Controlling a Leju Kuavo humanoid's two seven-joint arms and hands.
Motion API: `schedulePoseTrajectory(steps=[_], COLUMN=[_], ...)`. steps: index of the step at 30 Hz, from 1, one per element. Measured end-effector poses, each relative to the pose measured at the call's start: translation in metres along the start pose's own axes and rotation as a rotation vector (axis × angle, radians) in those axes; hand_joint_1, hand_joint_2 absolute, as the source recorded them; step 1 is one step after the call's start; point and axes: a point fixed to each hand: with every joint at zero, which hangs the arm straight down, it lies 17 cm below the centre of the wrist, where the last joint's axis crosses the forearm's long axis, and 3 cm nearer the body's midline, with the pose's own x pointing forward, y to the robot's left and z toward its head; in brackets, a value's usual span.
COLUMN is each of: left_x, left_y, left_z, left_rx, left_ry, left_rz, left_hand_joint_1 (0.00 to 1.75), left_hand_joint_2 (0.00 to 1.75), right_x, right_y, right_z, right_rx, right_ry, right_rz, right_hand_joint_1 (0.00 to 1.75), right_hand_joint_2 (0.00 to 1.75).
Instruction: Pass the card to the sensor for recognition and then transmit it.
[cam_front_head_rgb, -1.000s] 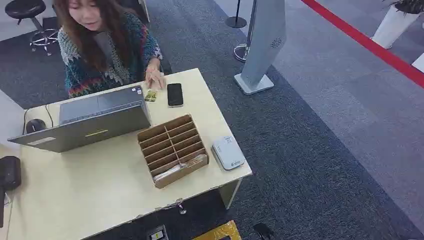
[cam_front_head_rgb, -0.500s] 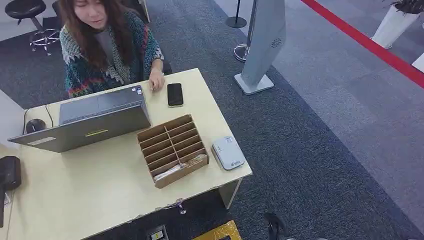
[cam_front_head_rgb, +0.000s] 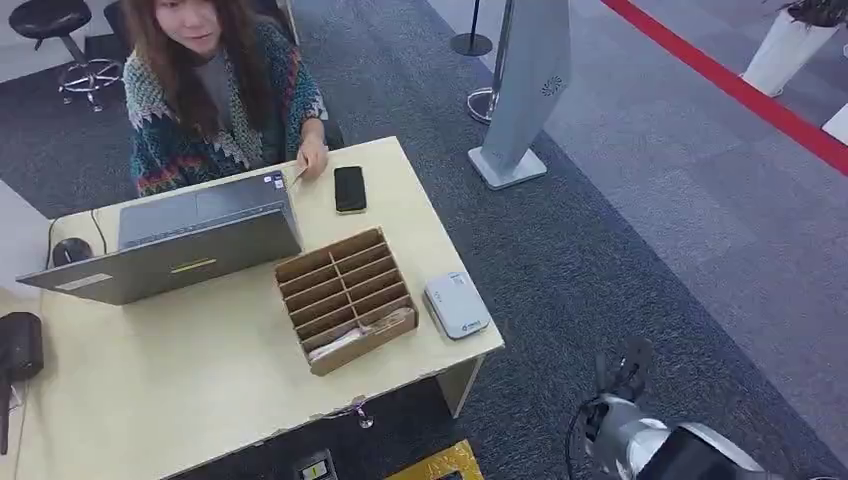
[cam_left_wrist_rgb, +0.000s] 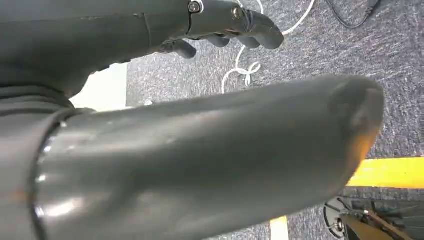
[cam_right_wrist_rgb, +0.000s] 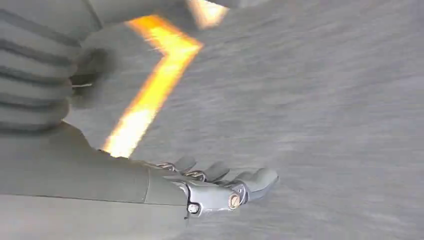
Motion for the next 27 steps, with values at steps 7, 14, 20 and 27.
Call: schedulePoseTrajectory(steps=[7,14,20,27], left_x=[0.000,-0.003,-0.002,0.001], left_y=[-0.004,-0.006,-0.006,-0.008], left_z=[0.002,0.004,0.004,0.005], left_rx=[0.001,0.005,0.004,0.000], left_ry=[0.003,0.009,0.004,-0.011], left_rz=[0.013,0.024,0.016,-0.003], left_hand_joint_1=[0.00,0.00,0.00,0.00], left_hand_joint_2=[0.00,0.00,0.00,0.00], right_x=[0.220,0.388,0.464,0.491], right_y=[0.038,0.042,0.008,-0.008], right_z=[0.016,0.126,0.226,0.327], right_rx=[0.055,0.031,-0.021,-0.079], right_ry=[-0.489,-0.857,-1.137,-1.404], right_rz=[0.064,-0.070,-0.182,-0.186], right_hand_joint_1=[0.00,0.00,0.00,0.00], right_hand_joint_2=[1.75,1.75,1.75,1.75])
